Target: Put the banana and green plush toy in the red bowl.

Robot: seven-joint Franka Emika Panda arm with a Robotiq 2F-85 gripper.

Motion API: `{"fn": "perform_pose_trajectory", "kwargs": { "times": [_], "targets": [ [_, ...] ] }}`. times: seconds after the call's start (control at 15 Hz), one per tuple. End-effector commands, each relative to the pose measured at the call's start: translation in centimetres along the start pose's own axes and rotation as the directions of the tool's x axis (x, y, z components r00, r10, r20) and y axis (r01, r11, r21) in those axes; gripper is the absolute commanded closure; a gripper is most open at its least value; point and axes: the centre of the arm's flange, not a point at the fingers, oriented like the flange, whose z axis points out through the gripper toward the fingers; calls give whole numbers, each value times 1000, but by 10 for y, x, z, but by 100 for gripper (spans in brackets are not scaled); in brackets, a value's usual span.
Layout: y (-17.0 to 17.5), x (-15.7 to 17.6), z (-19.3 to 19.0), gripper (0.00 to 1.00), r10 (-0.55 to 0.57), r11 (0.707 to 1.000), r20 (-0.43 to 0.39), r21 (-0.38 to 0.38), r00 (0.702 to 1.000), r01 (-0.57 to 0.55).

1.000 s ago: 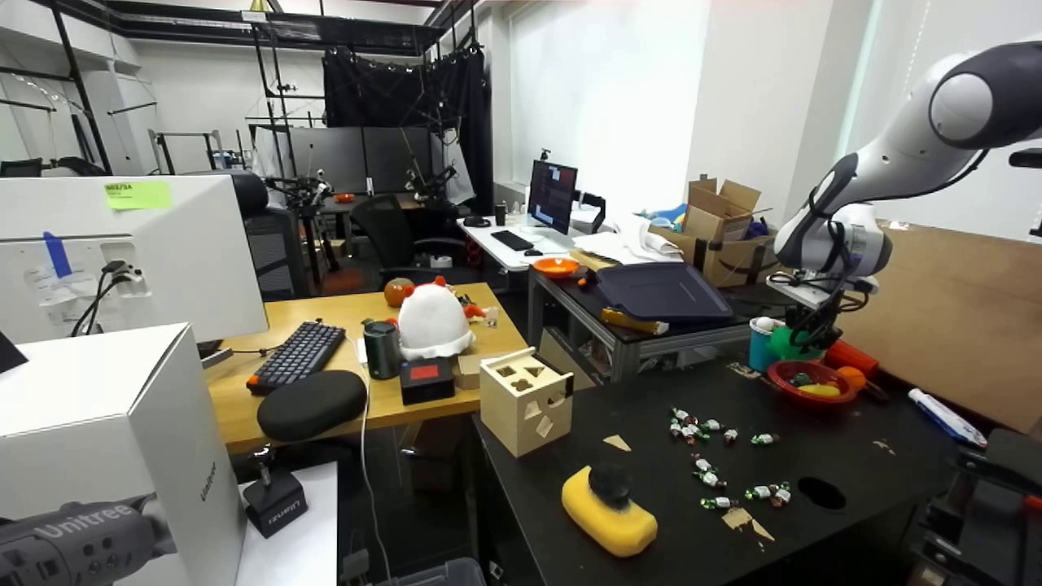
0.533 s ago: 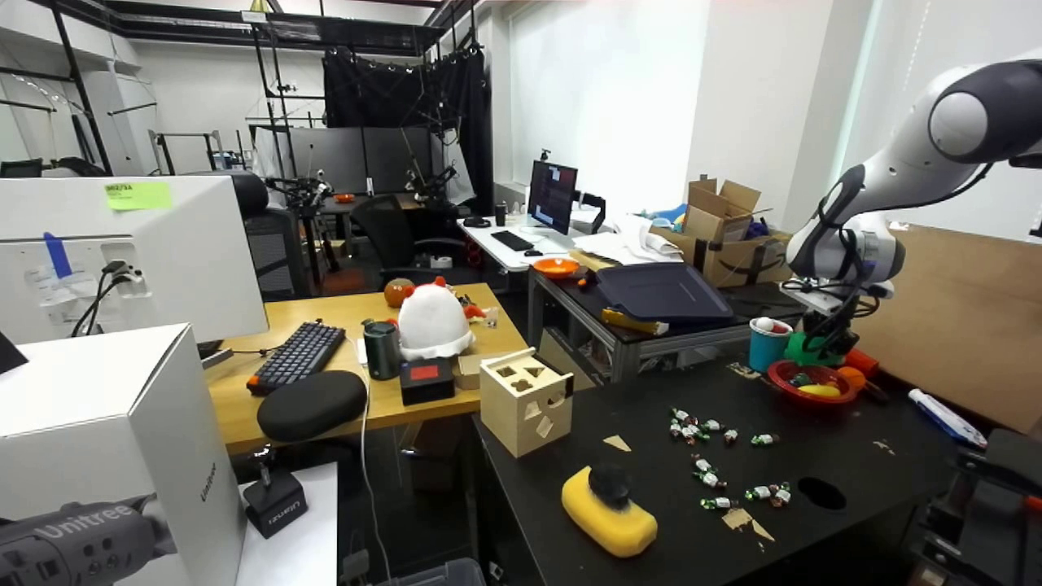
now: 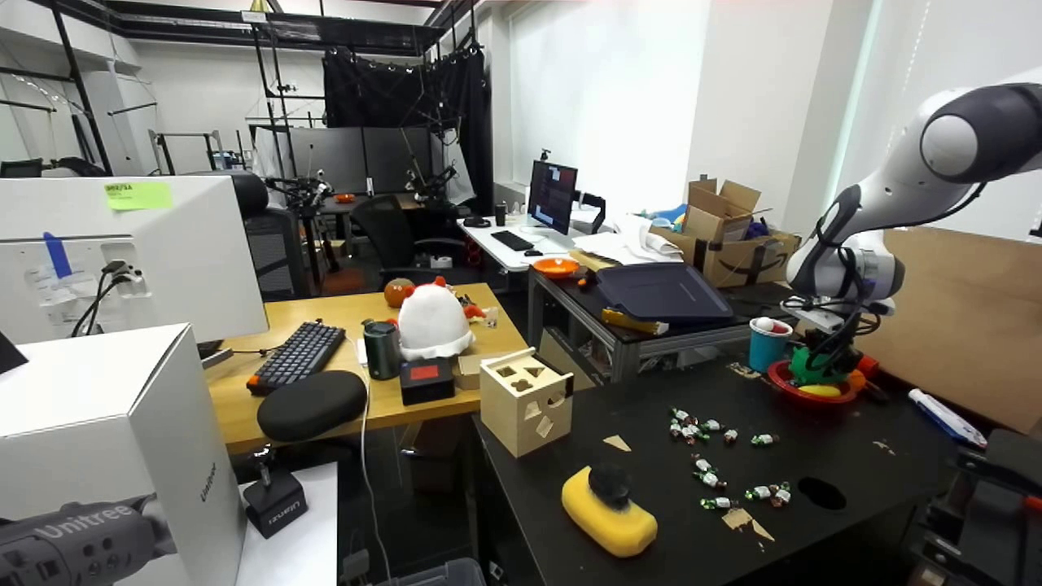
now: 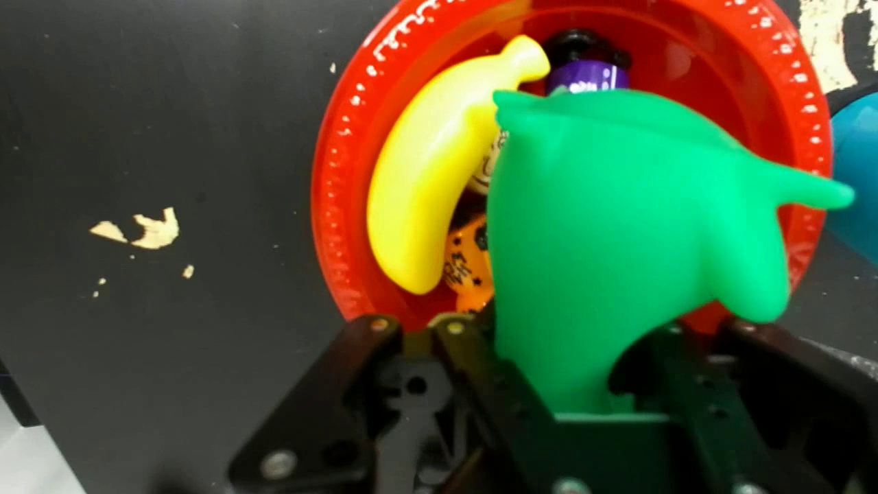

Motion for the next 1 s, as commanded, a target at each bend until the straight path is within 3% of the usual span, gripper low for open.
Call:
{"fn": "perform_pose_trajectory", "kwargs": {
  "times": [0.0, 0.47, 0.93],
  "targets": [
    [8, -8, 10, 53, 7, 1000, -8, -4, 1000, -7],
    [-1, -23, -17, 2, -52, 999, 2, 3, 999, 52],
    [18, -51, -74, 0, -165, 985, 43, -36, 985, 167]
  ]
}}
